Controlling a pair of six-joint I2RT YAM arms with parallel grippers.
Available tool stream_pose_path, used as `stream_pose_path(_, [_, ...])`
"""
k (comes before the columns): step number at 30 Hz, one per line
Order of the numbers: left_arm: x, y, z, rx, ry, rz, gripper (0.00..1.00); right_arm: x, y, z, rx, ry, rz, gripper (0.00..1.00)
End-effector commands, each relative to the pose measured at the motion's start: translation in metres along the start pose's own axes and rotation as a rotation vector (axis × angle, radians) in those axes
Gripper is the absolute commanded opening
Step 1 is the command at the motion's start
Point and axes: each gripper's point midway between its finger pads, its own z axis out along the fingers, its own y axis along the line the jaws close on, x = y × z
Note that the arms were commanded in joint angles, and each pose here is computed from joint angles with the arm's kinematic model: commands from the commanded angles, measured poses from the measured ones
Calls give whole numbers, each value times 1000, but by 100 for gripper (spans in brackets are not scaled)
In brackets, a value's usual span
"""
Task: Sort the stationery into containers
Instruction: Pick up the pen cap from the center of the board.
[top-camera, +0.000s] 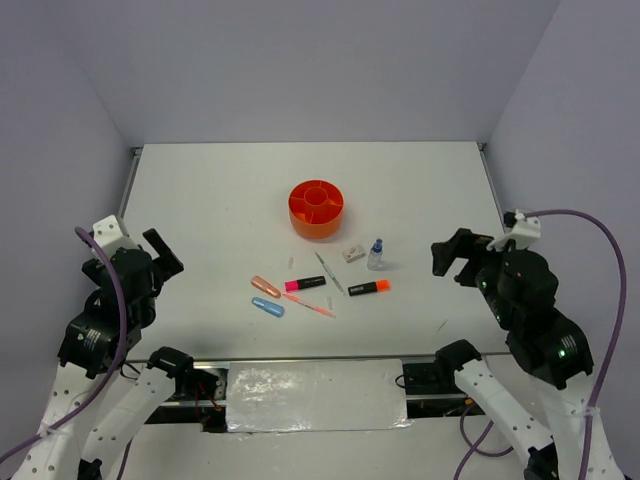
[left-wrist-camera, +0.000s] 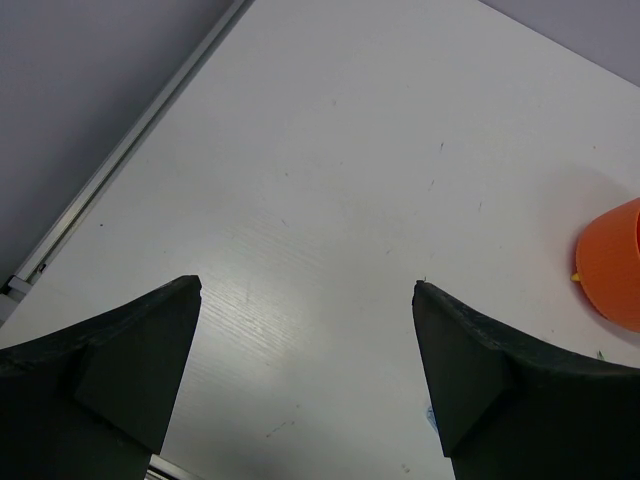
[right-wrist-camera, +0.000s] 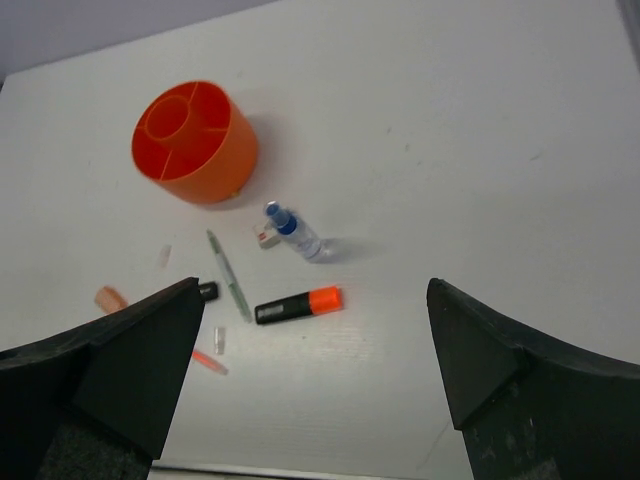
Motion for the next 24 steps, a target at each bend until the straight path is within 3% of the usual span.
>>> stream_pose_path(1, [-5, -4, 2, 10, -20, -3, 99, 26, 43, 27, -164, 199, -37, 100])
stream_pose_path(4, [-5, -3, 2, 4, -19, -6, 99, 61, 68, 48, -226, 343, -40, 100])
stream_pose_path(10, [-3, -6, 3, 23, -15, 6, 99, 107, 124, 71, -266, 397, -77, 98])
stream_pose_path(18, [-2, -9, 5, 26, -6, 14, 99, 198, 155, 114, -207, 563, -185, 63])
stream_pose_path(24, [-1, -11, 5, 36, -2, 18, 99, 246, 166, 126, -207, 666, -231, 58])
